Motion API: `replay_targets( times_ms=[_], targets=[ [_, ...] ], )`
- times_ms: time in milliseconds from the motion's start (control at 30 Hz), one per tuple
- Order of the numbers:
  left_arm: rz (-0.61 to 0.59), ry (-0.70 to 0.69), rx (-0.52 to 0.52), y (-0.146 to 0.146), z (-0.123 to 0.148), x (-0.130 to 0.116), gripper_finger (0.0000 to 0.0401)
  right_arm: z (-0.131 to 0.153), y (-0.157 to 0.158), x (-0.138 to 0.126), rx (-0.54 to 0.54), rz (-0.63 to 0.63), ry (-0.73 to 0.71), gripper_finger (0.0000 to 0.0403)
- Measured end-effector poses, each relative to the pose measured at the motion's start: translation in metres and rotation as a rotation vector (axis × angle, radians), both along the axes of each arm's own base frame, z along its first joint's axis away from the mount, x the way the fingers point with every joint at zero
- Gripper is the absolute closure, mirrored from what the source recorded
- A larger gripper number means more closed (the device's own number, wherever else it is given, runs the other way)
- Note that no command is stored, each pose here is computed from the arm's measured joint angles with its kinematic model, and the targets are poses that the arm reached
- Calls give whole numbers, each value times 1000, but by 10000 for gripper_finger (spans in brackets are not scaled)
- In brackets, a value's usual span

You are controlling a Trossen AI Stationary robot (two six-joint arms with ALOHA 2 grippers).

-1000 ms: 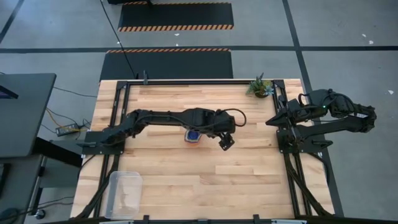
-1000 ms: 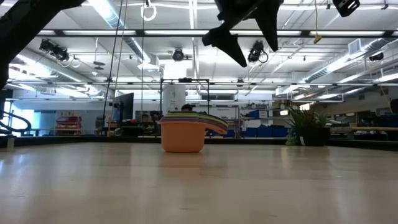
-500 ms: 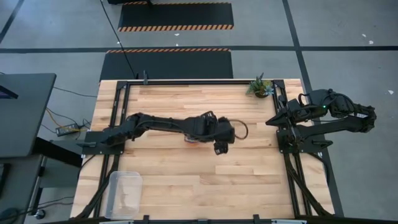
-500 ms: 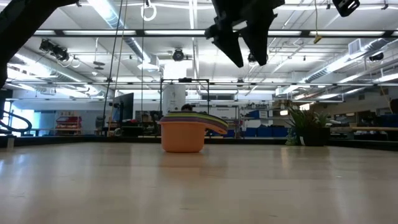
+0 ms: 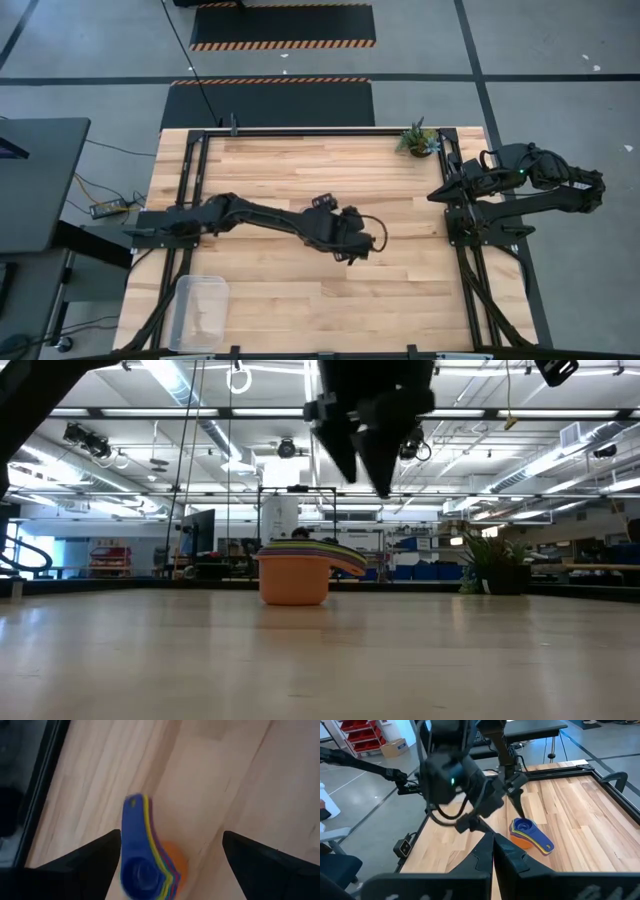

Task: Nest measuring cups in basket
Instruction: Put the stacked measuring cups into the transparent bin

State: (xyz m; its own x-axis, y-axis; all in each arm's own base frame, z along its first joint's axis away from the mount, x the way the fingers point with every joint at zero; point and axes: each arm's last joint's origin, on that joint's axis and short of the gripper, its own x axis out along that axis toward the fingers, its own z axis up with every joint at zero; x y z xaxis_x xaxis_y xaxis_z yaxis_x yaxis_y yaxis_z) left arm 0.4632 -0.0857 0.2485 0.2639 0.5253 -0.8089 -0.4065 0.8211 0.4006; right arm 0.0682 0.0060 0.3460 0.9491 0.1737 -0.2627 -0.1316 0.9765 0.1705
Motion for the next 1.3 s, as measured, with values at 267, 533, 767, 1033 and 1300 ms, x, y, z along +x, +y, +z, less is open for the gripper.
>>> replay_targets(
  times_ms=[267,533,767,1033,1300],
  targets=[
    [298,-67,-63,-1,-12,-7,46,2,0,0,0,0,-19,385],
    [460,-24,-305,18,-47,10,46,4,0,1,1,0,-39,385],
    [528,-29,-283,25,-54,11,46,4,0,1,1,0,-43,385],
    [524,-7,-261,26,-53,8,46,4,0,1,1,0,-44,385],
    [520,-38,-275,26,-44,10,46,4,0,1,1,0,-44,385]
  ],
)
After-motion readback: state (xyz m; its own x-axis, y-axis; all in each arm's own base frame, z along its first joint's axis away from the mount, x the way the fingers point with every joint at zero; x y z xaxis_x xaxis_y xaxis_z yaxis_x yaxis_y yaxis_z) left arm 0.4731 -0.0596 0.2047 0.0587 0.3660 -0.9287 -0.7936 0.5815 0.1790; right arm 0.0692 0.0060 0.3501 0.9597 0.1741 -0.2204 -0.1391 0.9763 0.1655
